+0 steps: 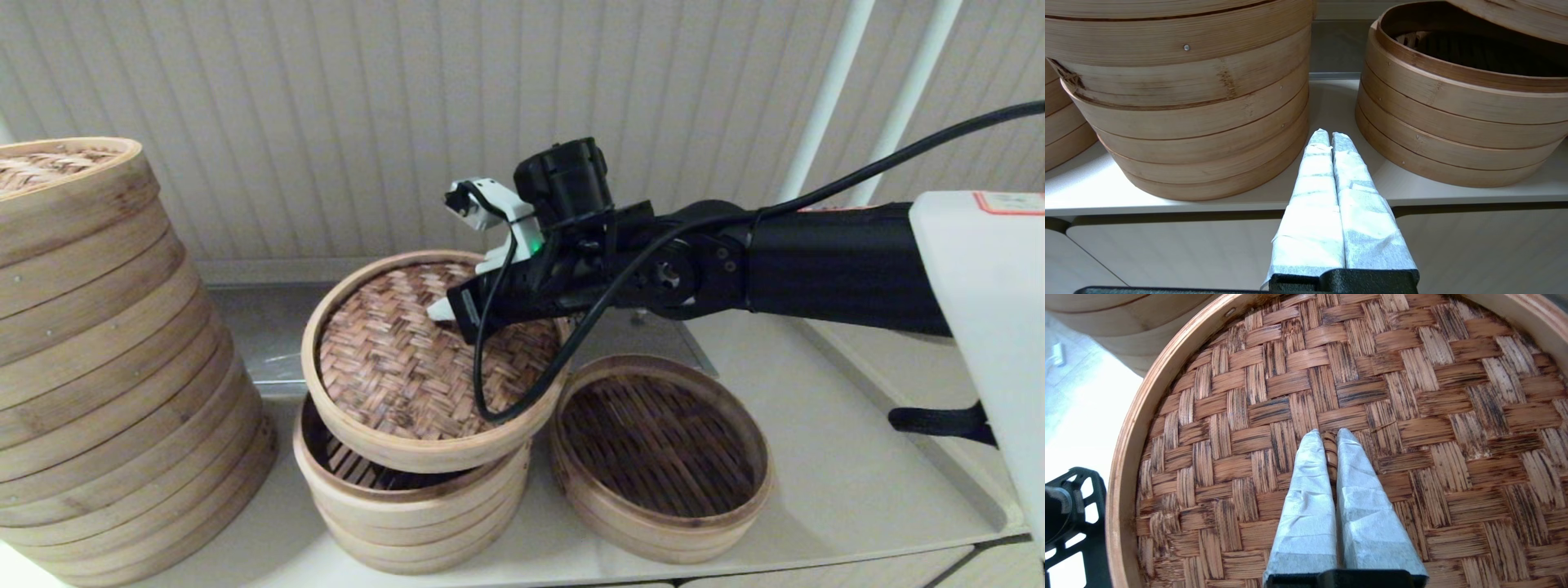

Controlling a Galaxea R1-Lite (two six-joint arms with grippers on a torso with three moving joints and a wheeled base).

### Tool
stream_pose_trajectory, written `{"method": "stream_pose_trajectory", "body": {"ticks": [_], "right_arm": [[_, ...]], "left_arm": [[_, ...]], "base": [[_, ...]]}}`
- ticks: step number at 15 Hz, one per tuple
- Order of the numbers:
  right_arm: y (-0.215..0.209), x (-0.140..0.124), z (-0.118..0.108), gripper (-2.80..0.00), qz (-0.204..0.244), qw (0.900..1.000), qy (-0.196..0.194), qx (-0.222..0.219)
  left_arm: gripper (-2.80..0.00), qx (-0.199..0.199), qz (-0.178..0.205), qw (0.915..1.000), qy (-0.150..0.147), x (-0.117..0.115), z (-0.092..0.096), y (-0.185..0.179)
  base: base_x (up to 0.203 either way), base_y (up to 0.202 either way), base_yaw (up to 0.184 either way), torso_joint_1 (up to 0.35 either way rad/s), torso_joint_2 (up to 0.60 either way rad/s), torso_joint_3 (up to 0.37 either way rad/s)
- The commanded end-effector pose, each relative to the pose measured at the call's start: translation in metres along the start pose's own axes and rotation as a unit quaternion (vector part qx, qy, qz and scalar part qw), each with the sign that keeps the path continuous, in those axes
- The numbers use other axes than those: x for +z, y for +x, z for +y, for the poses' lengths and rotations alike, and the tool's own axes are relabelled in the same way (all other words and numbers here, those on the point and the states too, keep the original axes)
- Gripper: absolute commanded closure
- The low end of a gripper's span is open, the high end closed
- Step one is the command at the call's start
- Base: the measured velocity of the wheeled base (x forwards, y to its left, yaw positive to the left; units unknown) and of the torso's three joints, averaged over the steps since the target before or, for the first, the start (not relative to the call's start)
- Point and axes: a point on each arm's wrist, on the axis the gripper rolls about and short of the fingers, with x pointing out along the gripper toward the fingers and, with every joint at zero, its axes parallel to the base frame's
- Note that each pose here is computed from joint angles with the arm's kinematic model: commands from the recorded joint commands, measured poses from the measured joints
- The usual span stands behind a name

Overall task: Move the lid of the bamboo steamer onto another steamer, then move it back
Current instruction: Put the steamer

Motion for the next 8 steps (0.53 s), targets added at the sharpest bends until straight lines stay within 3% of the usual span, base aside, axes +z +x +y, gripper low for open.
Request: {"method": "stream_pose_trajectory", "body": {"ticks": [1, 8], "right_arm": [[0.004, -0.003, 0.001, 0.0, 0.005, 1.0, 0.0, 0.006], [0.018, -0.013, 0.006, 0.0, 0.019, 1.0, 0.0, 0.025]], "left_arm": [[0.0, 0.0, 0.001, 1.0, 0.0, 0.0, 0.0, 0.0], [0.0, 0.0, 0.001, 1.0, 0.0, 0.0, 0.0, 0.0]], "base": [[0.0, 0.0, 0.0, 0.0, 0.0, 0.0], [0.0, 0.0, 0.0, 0.0, 0.0, 0.0]]}}
